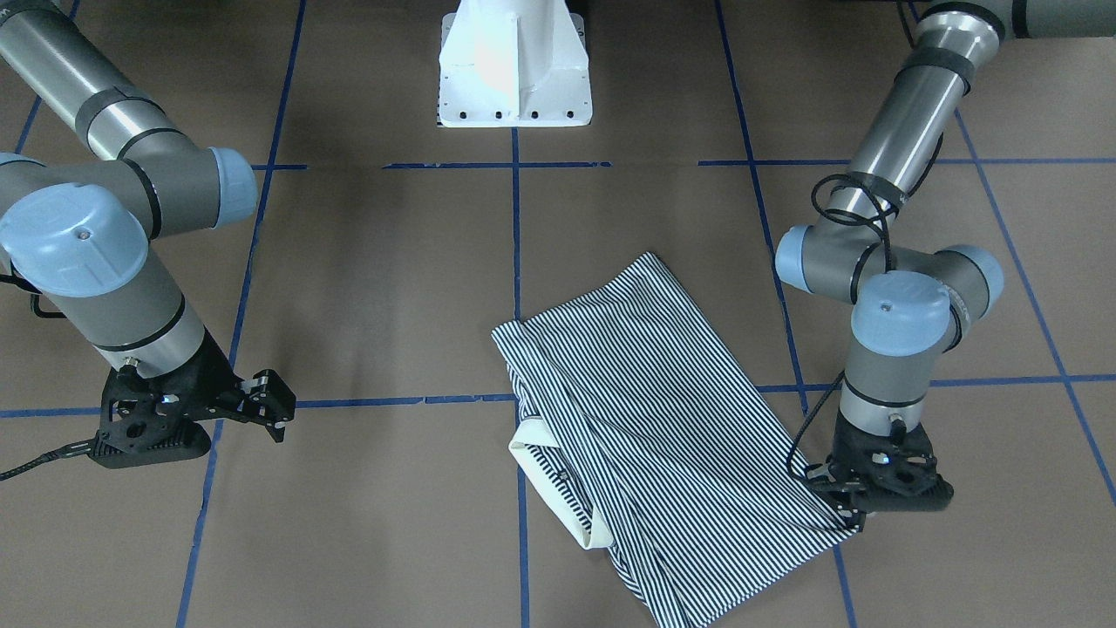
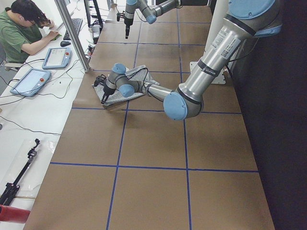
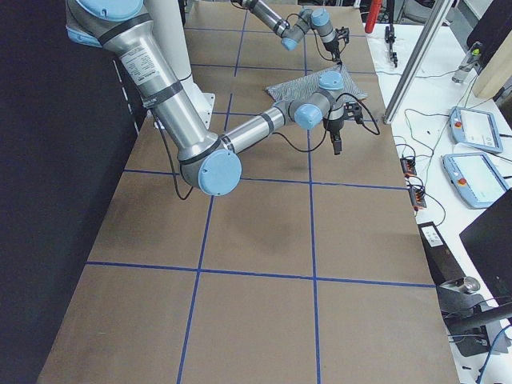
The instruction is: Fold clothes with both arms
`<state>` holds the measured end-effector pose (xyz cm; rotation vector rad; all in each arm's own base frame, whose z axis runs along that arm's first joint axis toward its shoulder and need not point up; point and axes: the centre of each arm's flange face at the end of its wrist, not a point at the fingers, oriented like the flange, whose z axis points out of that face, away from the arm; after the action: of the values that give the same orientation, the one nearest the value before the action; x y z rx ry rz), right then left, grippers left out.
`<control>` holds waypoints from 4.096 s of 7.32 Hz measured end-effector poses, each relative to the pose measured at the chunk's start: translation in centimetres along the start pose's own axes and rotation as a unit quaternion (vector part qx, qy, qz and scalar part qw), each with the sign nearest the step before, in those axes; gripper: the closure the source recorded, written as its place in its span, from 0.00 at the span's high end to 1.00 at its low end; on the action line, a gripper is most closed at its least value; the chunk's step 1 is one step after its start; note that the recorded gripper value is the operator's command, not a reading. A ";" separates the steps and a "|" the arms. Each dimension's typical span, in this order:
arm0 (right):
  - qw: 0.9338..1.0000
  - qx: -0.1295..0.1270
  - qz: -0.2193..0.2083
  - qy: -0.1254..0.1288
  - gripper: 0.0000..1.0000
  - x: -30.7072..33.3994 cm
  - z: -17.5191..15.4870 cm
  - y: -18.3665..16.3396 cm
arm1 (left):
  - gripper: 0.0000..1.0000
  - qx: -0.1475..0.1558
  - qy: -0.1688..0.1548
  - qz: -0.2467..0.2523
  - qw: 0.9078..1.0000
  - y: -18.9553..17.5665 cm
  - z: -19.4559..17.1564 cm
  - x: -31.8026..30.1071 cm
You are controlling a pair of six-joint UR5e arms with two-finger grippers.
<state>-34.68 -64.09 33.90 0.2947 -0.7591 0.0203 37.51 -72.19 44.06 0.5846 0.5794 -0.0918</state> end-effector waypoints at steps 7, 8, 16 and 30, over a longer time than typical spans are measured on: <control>0.974 0.099 0.196 -0.060 0.82 -22.9 5.2 -0.6 | 1.00 0.020 0.049 0.082 0.995 0.6 -1.3 -7.9; 0.964 0.120 0.228 -0.070 0.81 -27.6 7.0 -0.2 | 1.00 0.022 0.052 0.082 0.995 0.5 -1.5 -7.8; 0.953 0.161 0.249 -0.053 0.01 -34.3 12.4 2.5 | 1.00 0.023 0.054 0.077 0.995 0.8 -1.8 -7.9; 0.964 0.130 0.215 -0.088 0.00 -14.4 3.6 20.3 | 1.00 0.033 0.073 0.078 0.994 0.9 -3.0 -5.6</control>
<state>-50.06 -44.35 31.76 0.3807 -0.9887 0.5131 31.51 -70.24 45.46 0.7019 0.6715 0.0801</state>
